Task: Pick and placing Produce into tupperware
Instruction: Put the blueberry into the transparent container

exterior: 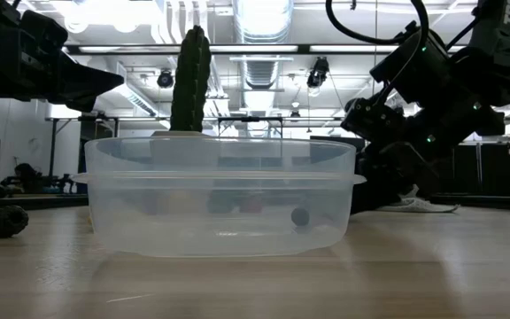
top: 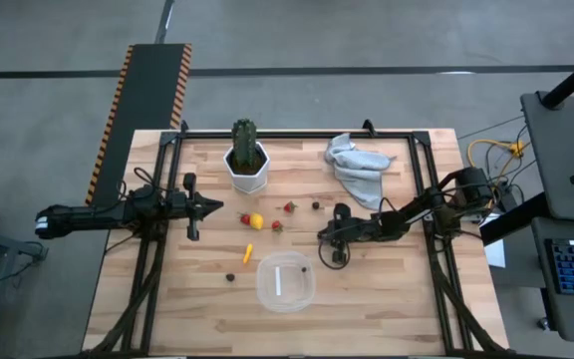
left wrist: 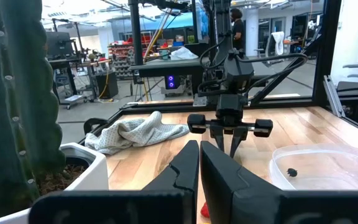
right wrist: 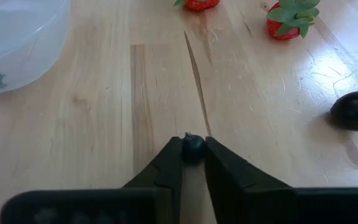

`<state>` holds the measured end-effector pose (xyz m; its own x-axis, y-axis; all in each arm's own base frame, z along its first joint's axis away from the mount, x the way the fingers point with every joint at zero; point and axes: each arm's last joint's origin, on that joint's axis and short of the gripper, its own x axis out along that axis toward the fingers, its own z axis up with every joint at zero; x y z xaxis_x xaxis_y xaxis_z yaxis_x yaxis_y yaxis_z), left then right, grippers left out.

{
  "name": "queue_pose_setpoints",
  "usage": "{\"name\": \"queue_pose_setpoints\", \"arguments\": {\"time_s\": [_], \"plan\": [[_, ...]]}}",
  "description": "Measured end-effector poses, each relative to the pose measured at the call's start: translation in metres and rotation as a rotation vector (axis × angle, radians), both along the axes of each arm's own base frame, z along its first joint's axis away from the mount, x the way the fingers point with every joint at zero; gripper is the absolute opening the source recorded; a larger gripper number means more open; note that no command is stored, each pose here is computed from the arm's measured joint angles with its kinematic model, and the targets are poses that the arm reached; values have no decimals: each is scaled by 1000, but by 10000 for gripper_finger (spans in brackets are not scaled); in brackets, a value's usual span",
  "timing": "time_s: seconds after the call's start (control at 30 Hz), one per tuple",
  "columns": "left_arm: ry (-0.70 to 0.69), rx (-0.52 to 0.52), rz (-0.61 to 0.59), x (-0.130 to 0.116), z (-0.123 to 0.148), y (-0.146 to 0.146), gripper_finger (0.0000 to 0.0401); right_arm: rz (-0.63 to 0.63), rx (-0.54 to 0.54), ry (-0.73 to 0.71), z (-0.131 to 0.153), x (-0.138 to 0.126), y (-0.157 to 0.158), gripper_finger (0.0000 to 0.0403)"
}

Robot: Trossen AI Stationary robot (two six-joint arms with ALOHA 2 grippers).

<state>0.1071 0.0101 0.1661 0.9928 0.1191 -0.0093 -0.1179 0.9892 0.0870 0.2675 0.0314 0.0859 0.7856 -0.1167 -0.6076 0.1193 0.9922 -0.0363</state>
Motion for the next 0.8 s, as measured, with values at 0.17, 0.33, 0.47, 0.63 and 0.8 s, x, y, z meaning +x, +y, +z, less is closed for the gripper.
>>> {"name": "queue_pose_setpoints", "arguments": {"time_s": [0.17, 0.33, 0.47, 0.63, 0.8], "plan": [[0, 0, 0, 0, 0, 0, 0, 1, -2, -2, 0, 0, 0, 24], [0, 0, 1, 0, 0, 0, 0, -1, -5, -6, 3, 0, 0, 24], [0, 0, 0, 0, 0, 0, 0, 8, -13, -49, 13, 3, 0, 22], [-1, 0, 0, 0, 0, 0, 0, 21, -16, -122, 33, 6, 1, 21], [-2, 0, 0, 0, 0, 0, 0, 92, 28, -184, 54, 13, 5, 20]]}}
